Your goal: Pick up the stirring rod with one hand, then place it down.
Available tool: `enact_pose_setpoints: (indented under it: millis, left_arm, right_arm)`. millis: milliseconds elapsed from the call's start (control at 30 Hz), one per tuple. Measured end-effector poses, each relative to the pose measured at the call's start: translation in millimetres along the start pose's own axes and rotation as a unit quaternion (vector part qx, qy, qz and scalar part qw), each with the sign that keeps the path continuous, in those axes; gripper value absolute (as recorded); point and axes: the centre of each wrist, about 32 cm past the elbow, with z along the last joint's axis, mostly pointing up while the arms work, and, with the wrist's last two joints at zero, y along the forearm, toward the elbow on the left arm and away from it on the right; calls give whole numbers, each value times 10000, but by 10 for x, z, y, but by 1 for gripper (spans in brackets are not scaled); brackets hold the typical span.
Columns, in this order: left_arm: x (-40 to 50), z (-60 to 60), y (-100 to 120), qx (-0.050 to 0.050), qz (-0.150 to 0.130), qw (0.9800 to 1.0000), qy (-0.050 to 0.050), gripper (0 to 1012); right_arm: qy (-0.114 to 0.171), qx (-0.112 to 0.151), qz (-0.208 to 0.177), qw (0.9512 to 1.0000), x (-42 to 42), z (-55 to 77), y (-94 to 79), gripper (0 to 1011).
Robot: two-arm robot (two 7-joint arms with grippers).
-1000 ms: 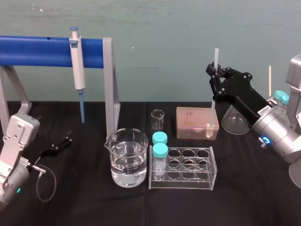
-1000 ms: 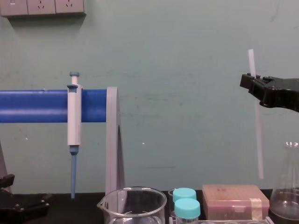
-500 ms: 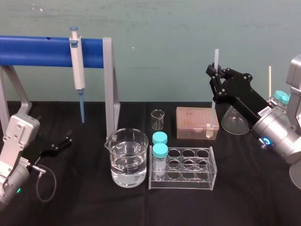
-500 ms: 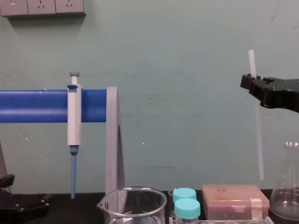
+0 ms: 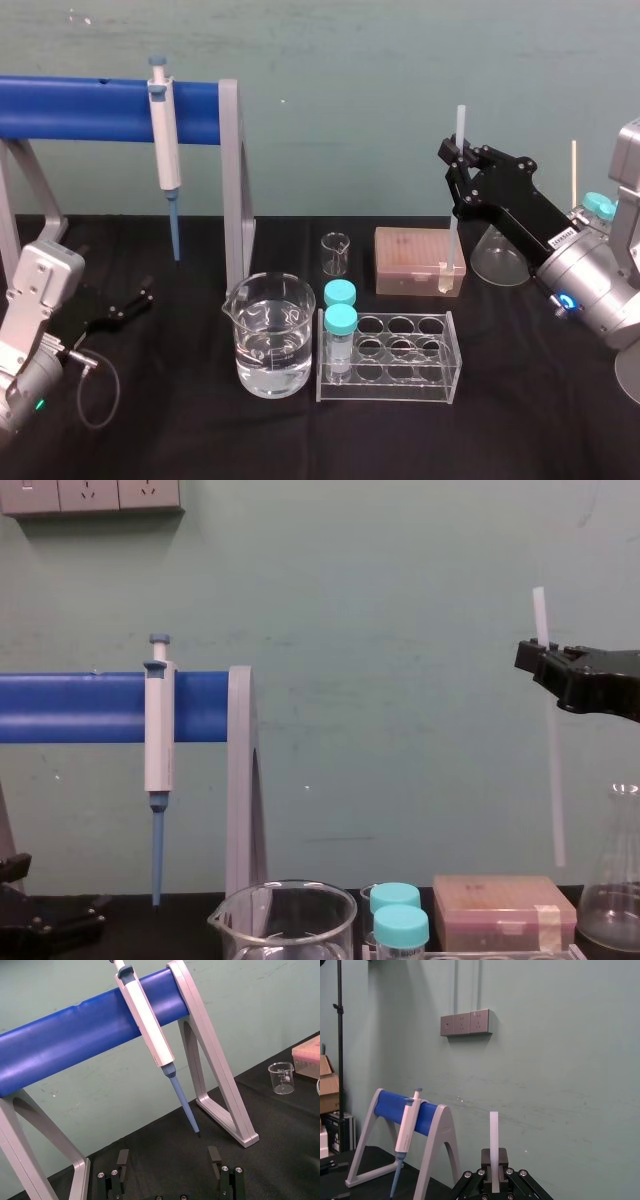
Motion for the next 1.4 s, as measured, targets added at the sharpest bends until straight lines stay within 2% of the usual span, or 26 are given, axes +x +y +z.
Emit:
enact_pose_setpoints:
  millis: [633,1400]
  left_arm:
    - [0,0,0,0,0,10000,0,1000]
    - [0,0,0,0,0,10000,0,1000]
  right_arm:
    - [13,-13,-2,10000,-15,-12,6,67]
    - [9,-29,-5,10000,7,-24,41,68]
